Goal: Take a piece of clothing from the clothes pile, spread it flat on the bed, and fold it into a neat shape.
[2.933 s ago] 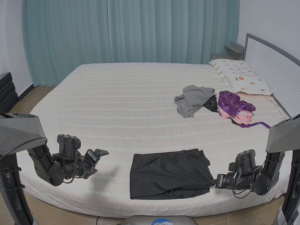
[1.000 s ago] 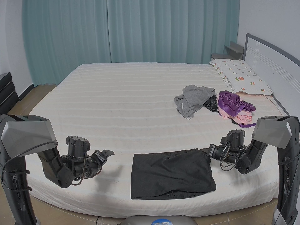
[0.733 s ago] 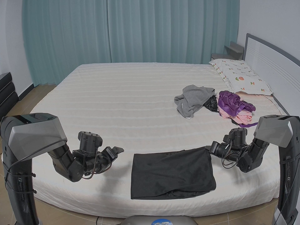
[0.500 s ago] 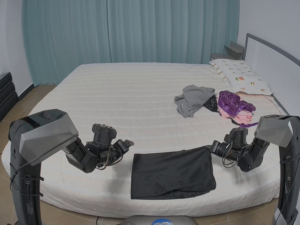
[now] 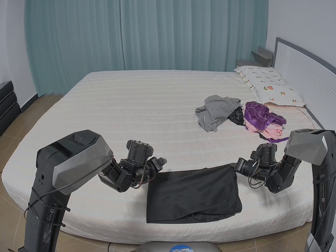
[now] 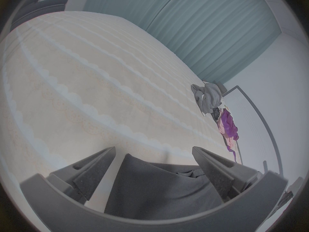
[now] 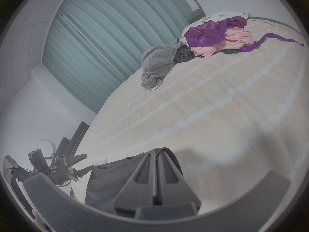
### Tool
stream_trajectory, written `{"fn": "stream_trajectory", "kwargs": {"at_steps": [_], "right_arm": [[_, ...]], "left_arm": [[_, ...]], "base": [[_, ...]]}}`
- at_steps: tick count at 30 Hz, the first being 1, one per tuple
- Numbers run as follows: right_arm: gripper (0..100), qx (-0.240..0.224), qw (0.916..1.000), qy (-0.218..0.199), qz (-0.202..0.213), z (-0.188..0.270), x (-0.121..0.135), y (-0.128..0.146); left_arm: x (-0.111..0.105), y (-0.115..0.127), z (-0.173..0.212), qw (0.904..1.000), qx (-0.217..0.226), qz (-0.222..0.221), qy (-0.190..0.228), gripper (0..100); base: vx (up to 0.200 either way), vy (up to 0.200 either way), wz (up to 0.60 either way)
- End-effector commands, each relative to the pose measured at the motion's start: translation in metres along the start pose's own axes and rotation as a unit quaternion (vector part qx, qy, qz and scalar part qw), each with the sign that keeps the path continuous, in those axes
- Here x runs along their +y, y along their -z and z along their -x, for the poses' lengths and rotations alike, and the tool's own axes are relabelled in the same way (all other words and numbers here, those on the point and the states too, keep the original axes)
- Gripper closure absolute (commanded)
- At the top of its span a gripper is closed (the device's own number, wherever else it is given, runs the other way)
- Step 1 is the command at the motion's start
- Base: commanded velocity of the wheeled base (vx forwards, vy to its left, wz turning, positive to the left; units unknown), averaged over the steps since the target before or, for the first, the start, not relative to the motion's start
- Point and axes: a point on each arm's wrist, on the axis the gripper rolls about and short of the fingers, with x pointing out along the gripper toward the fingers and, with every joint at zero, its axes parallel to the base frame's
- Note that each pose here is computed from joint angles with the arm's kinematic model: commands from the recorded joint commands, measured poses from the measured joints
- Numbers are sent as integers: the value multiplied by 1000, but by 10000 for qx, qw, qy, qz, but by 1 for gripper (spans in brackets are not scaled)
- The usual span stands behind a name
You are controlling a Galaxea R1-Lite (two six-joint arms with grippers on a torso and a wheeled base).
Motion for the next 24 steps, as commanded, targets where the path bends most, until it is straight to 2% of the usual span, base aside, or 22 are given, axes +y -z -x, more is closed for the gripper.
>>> {"fn": "stream_trajectory", "kwargs": {"at_steps": [1,6,7,16,24], "right_arm": [[100,-3,10000,-8,5,0,1,0],[100,-21,10000,-20,10,0,2,-1],[100,-36,10000,-38,11,0,3,-2],[100,-129,9999,-100,52,0,2,-1],[100,-107,9999,-67,78,-4,-1,1]], "left_arm": [[5,9,-14,9998,-71,-93,-154,0],[4,9,-15,9997,-83,-152,-165,0],[4,11,-16,9995,-23,-243,-214,100],[4,11,-19,9988,-11,-301,-378,100],[7,8,-19,9967,-411,-211,-672,100]], "base": [[0,0,0],[0,0,0],[0,0,0],[0,0,0],[0,0,0]]}}
